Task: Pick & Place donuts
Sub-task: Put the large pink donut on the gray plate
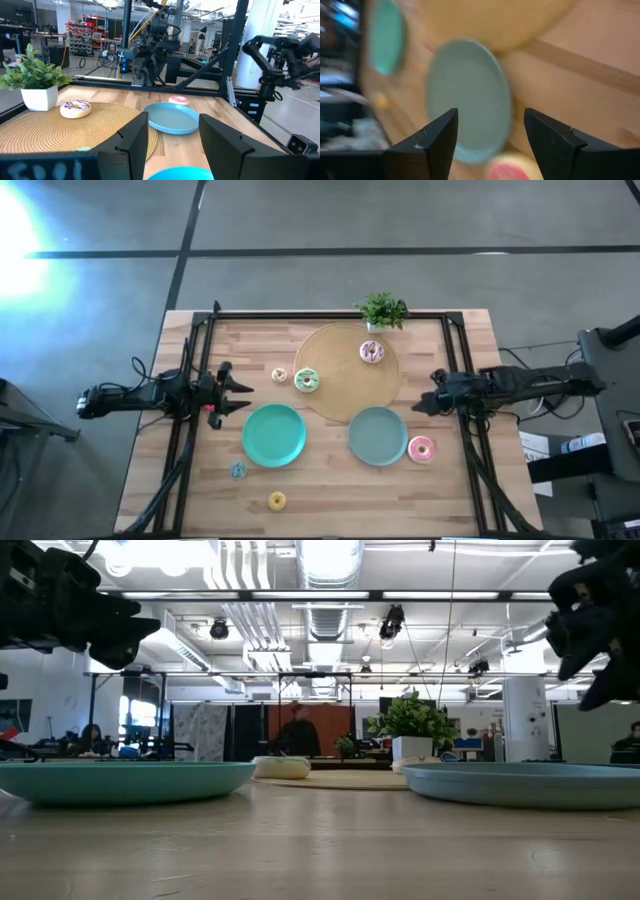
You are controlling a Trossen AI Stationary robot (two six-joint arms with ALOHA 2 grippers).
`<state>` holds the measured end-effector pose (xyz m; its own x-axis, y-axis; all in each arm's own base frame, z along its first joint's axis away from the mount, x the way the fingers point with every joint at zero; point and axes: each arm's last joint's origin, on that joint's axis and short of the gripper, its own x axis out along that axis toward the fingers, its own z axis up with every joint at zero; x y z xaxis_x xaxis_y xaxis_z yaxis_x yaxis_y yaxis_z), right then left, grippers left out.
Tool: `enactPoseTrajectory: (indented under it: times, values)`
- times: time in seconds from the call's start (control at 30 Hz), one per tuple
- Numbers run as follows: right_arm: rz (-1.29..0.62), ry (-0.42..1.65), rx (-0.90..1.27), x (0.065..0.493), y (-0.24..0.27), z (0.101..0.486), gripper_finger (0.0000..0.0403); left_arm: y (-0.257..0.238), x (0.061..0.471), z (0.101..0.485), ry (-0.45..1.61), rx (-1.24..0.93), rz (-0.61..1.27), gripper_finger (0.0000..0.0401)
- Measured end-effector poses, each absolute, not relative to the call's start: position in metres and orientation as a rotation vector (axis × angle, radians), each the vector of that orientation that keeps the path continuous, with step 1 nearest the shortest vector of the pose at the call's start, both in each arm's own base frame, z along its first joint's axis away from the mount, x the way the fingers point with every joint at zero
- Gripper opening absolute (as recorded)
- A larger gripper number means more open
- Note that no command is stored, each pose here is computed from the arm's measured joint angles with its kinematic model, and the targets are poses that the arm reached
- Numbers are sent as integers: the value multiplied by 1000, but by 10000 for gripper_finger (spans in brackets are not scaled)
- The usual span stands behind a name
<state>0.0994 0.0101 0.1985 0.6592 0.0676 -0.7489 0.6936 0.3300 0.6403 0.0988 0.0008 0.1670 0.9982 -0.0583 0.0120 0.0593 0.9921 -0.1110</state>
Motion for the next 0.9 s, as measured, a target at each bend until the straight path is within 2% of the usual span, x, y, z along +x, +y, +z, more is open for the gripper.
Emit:
enactPoseTrajectory:
  times: [0.13, 0.33, 0.57, 0.9]
  values:
    - [-393, 1031, 1130, 114, 16, 211, 219, 1, 99, 167, -8, -112, -59, 149]
    - [-327, 1357, 1016, 132, 28, 199, 219, 1, 99, 167, -9, -112, -59, 149]
    - [-320, 1519, 881, 146, 38, 176, 219, 1, 99, 167, -9, -112, -58, 149]
    - [-245, 1587, 798, 158, 56, 160, 219, 1, 99, 167, -8, -112, -57, 149]
